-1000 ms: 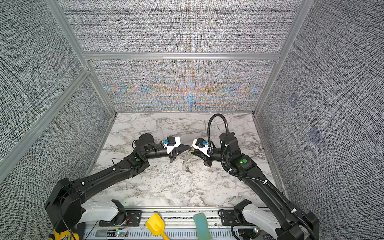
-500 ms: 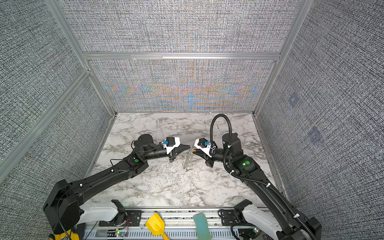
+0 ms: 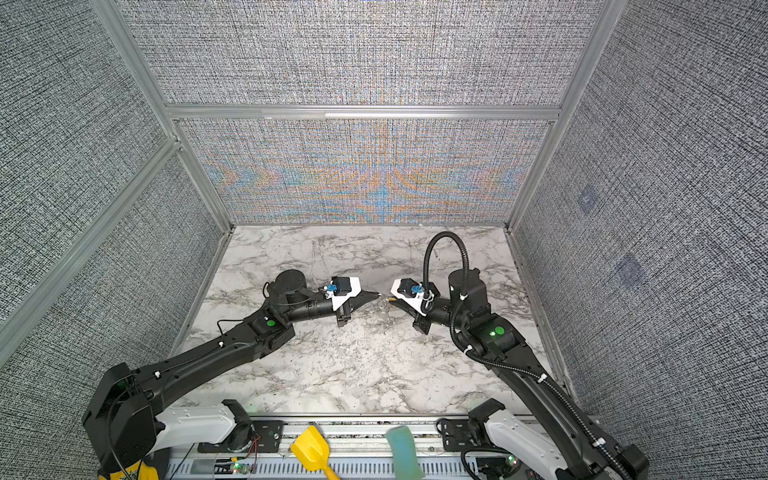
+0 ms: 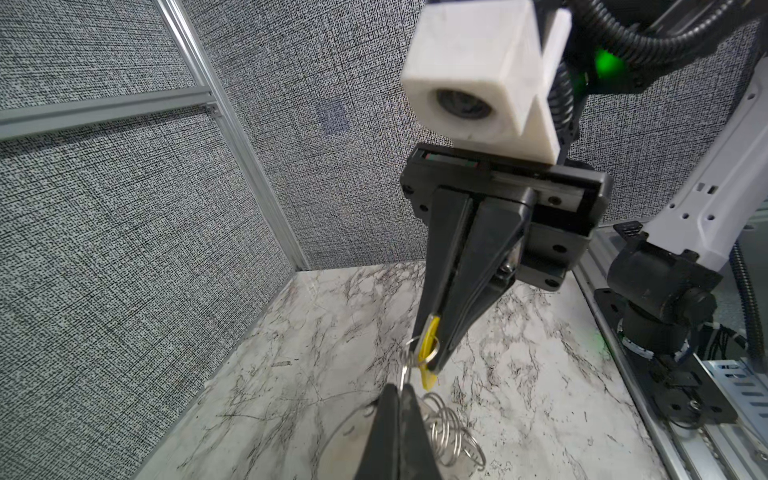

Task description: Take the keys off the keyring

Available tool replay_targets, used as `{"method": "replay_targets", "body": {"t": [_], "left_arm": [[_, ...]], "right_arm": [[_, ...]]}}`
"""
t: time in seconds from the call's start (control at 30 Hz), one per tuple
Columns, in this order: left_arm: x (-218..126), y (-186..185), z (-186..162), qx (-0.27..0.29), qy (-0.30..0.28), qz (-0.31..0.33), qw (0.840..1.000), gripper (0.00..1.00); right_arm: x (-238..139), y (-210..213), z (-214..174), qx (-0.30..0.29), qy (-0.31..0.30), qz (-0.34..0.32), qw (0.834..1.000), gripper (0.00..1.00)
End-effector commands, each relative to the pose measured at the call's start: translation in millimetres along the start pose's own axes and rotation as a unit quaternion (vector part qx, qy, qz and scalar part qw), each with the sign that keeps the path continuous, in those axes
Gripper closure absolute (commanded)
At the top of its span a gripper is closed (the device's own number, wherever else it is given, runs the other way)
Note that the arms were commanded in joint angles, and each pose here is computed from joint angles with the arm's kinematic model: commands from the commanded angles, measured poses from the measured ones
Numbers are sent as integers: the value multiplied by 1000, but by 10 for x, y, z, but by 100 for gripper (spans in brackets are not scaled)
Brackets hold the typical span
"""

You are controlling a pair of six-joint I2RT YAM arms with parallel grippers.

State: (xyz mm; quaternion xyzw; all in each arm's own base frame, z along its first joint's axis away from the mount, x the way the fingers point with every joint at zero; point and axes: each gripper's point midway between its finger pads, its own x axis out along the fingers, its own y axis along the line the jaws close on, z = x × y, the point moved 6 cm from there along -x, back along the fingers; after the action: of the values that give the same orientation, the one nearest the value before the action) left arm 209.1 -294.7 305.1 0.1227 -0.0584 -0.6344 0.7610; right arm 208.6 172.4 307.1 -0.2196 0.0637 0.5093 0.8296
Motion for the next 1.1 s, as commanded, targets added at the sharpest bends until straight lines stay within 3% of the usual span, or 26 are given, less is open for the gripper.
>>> {"method": "replay_targets", "body": {"t": [0.0, 0.47, 0.77, 0.83, 0.87, 0.97, 1.07], "left_arm": [[22, 128, -21, 3, 18, 40, 999, 100], [155, 186, -312, -67, 109, 46, 991, 100], [124, 161, -299, -106, 103, 53, 988, 100], [78, 154, -242, -106, 94, 60, 988, 77], [50, 158, -209, -104, 92, 65, 988, 72], [-50, 151, -117, -92, 91, 77, 989, 62], [-155, 147, -43, -77, 98, 87, 988, 61]], "right_arm": [[-26, -97, -64, -20, 40, -41, 998, 100], [19, -267, 185, -141, 73, -126, 979, 100], [53, -264, 255, -188, 73, -125, 972, 100], [71, -263, 268, -196, 72, -112, 971, 100], [83, -260, 269, -198, 71, -105, 972, 100], [106, -260, 267, -198, 64, -78, 975, 100], [105, -244, 280, -209, 53, -58, 975, 100]]}}
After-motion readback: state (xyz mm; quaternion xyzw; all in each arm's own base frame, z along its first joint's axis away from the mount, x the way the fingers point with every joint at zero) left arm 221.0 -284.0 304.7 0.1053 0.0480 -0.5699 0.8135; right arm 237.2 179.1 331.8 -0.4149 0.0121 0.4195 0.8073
